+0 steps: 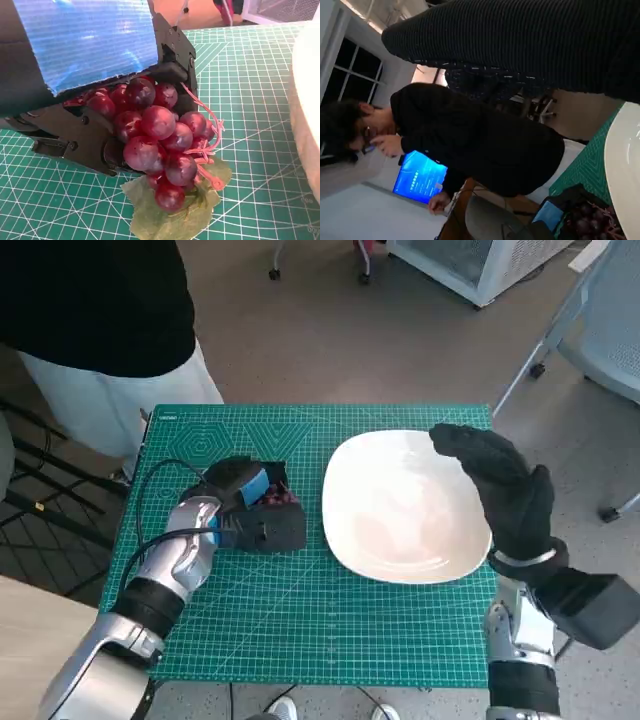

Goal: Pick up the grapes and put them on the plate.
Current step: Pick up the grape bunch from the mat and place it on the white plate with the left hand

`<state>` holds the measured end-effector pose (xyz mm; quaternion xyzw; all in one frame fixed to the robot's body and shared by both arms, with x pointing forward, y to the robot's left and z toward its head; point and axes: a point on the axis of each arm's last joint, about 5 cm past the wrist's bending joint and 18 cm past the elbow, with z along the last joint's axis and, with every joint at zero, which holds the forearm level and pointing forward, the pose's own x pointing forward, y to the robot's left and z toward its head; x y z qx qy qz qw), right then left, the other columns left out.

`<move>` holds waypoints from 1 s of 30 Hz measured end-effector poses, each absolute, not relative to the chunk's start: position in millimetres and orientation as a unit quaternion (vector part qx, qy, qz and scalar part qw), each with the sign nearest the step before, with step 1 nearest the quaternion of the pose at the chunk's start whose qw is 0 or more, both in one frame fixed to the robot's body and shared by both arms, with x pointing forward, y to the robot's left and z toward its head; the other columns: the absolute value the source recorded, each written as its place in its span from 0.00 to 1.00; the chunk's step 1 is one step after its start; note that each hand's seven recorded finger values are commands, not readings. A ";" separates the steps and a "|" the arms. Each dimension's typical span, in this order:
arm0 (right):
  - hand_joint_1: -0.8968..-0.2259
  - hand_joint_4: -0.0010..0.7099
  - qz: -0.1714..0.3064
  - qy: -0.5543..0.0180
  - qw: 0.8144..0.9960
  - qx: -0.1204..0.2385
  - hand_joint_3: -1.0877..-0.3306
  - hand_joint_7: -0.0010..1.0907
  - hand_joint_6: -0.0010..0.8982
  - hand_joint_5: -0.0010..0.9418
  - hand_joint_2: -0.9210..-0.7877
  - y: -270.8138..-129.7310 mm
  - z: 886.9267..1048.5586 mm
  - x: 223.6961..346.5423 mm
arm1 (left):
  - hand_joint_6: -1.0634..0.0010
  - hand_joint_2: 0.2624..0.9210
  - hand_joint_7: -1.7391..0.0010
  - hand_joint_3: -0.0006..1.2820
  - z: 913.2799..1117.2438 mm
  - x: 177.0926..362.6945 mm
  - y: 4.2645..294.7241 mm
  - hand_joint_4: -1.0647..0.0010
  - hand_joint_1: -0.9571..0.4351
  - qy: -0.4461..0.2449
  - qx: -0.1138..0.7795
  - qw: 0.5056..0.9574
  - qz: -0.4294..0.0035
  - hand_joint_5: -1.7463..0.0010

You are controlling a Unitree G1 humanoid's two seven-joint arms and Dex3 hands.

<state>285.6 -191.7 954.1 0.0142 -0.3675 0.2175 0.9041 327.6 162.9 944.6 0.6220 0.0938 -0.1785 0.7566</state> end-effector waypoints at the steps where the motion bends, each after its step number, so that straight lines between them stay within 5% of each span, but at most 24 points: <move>1: 0.60 0.24 0.217 -0.367 0.904 0.014 0.58 0.32 0.00 0.00 0.00 -191.7 954.0 285.6 | 0.48 1.00 0.30 0.10 944.7 327.6 162.9 0.43 0.69 0.094 0.622 0.757 -0.178 0.27; 18: 0.60 0.24 0.215 -0.367 0.905 0.015 0.57 0.31 0.00 0.00 0.00 -191.1 954.3 286.2 | 0.49 1.00 0.25 0.11 954.4 323.5 162.7 0.44 0.69 0.075 0.621 0.760 -0.175 0.30; 30: 0.57 0.24 0.213 -0.368 0.905 0.016 0.58 0.31 0.00 0.00 0.00 -190.7 955.3 286.8 | 0.50 1.00 0.30 0.11 994.3 314.5 157.9 0.41 0.69 0.013 0.622 0.769 -0.148 0.27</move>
